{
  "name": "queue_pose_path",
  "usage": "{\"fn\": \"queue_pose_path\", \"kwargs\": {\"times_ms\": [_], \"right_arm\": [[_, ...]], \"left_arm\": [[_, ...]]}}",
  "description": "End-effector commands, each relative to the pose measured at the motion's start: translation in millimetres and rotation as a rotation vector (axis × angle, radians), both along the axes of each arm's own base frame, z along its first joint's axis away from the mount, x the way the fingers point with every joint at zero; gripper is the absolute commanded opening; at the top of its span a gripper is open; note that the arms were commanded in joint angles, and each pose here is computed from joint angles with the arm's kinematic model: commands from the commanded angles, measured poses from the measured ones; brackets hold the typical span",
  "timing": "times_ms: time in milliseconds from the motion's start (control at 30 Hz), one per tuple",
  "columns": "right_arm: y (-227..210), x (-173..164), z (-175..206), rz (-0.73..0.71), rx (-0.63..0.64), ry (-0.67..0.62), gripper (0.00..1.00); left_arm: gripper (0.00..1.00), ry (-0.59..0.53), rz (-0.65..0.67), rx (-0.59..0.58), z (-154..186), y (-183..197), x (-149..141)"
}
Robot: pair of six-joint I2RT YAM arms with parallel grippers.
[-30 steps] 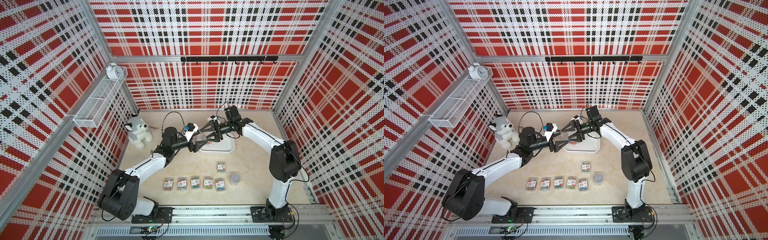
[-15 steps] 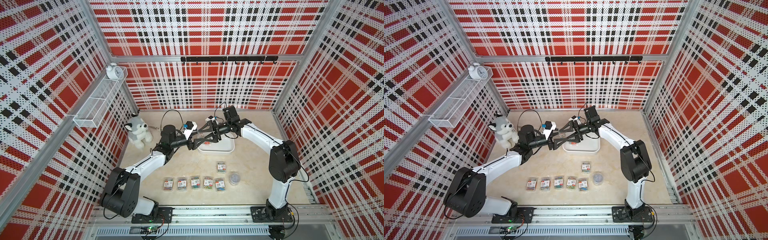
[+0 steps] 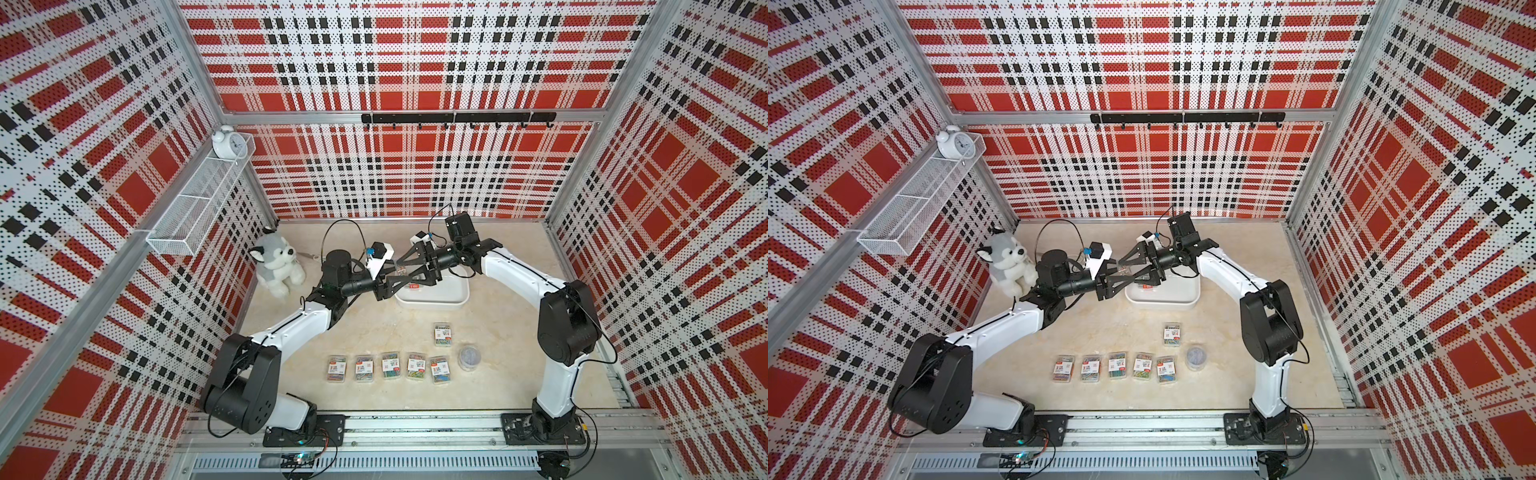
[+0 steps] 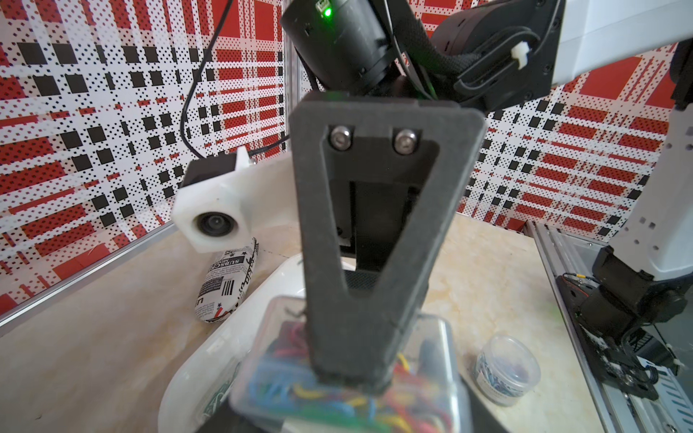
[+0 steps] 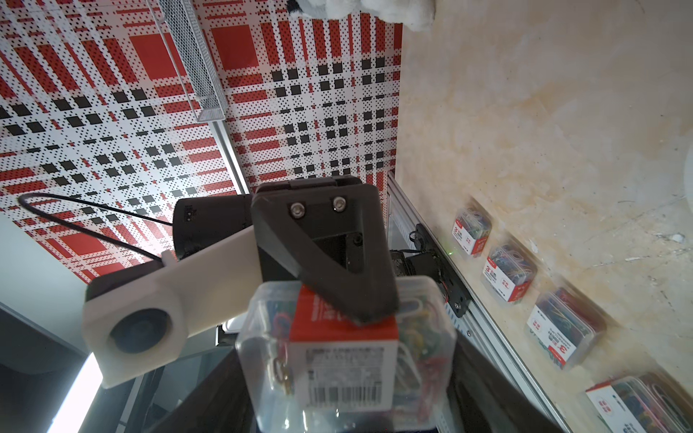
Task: Take the paper clips out of the storage box
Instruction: Place the boxed paper clips at the center of the board.
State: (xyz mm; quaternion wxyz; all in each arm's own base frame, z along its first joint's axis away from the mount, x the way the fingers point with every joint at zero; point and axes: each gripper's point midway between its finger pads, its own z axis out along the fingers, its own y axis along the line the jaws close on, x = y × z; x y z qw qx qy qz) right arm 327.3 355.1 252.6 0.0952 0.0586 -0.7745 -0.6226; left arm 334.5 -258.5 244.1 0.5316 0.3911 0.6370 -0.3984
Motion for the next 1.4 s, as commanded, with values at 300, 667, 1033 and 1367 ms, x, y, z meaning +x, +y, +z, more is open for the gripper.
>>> {"fn": "queue_pose_path", "kwargs": {"times_ms": [300,667,1033,1367], "right_arm": [[6,-3,13,0.013,0.021,0.008,0.84],[-16,34,7,-0.108,-0.074,-0.023,0.88],[-156,111,-8,-0.525,-0.504,-0.108,0.87],[-196,111,6,-0.637,-0.549,-0.158,0.85]], "left_arm": [[0.33,-0.021,0.022,0.005,9,1,9],[0.29,0.020,0.087,0.044,6,18,-1],[0.27,0.224,0.314,0.078,26,36,-11],[0.26,0.592,0.485,0.059,-21,3,-54]]}}
